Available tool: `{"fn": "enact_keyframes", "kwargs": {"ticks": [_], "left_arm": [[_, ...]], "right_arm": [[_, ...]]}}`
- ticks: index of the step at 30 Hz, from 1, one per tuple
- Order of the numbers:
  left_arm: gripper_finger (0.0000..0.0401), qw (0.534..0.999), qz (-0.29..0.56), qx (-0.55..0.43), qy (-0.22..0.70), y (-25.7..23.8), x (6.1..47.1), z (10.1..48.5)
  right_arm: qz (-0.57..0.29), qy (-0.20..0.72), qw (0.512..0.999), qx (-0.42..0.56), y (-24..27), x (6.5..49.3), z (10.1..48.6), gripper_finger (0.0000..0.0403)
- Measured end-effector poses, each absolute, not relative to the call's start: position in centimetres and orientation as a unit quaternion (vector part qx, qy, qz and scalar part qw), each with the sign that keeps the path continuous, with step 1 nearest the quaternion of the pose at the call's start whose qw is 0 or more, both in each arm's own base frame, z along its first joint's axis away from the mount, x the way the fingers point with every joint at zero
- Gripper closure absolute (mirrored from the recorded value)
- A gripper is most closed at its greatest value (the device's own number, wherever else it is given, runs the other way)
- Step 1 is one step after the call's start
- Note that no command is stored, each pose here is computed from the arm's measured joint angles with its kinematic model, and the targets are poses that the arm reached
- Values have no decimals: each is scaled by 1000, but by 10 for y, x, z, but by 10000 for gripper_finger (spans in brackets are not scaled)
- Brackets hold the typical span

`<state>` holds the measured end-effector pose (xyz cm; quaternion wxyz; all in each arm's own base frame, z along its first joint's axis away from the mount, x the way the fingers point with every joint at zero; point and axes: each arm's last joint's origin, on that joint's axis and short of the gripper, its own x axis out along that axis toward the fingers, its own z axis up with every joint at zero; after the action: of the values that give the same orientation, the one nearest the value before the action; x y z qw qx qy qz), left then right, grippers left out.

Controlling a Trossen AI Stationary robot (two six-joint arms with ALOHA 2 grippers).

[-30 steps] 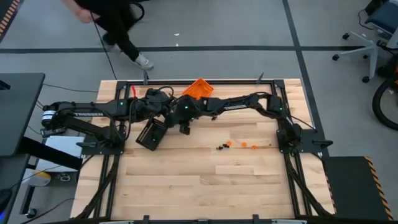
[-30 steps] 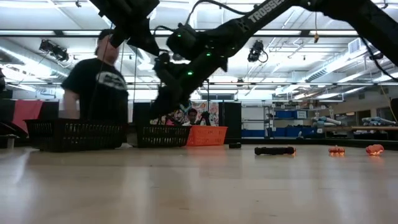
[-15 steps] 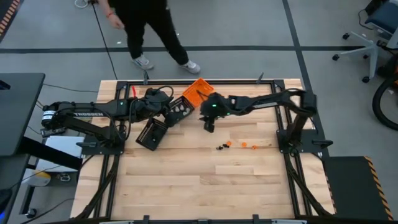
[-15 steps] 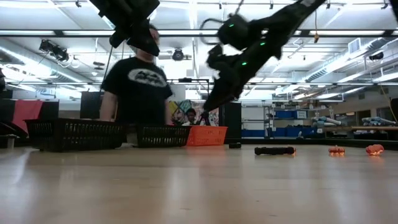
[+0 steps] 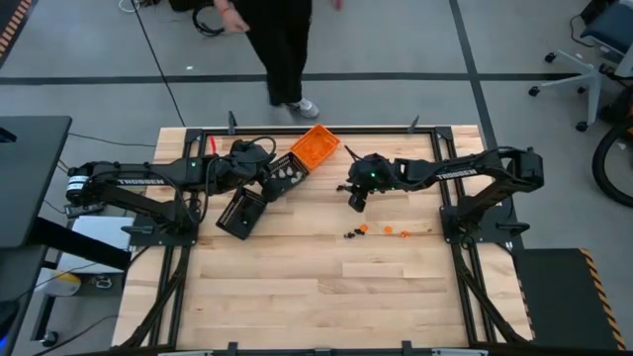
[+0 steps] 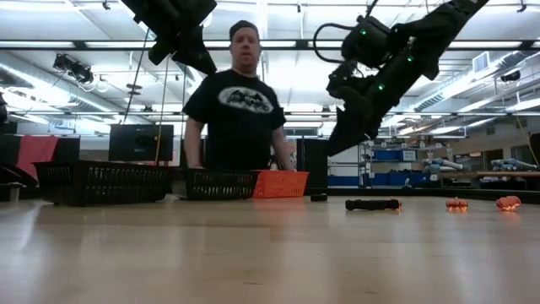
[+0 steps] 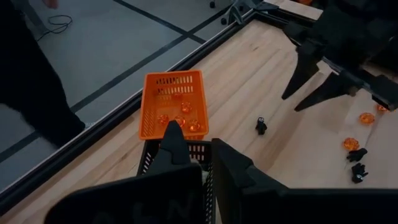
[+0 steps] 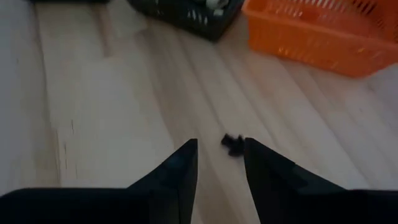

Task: Sort Halloween decoration
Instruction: Put the black voodoo toy into the bottom black bin

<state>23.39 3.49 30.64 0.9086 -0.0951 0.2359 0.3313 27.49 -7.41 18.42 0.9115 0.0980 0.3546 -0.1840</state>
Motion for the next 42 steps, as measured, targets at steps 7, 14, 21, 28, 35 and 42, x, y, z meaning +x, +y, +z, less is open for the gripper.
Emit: {"fn": "enact_keyframes", "kwargs": {"ticks": [7,14,21,28,35,42], "left_arm": [[401,909,331,-95,236,35,234,307],[401,909,331,-96,233,35,234,307],[401,909,331,-95,234,35,234,307],[401,909,331,-95,234,35,234,307],[401,909,331,-96,234,35,234,307],[401,909,331,-96,233,35,234,307]], "right_arm": [[-192,375,901,97,-82,277,168,262],[-207,366,901,105,-96,281,158,234],[-173,358,911,106,-106,279,159,188],[-170,360,910,115,-115,281,148,156],[-163,372,909,95,-123,298,137,154],[-118,401,909,14,-118,300,132,156]]}}
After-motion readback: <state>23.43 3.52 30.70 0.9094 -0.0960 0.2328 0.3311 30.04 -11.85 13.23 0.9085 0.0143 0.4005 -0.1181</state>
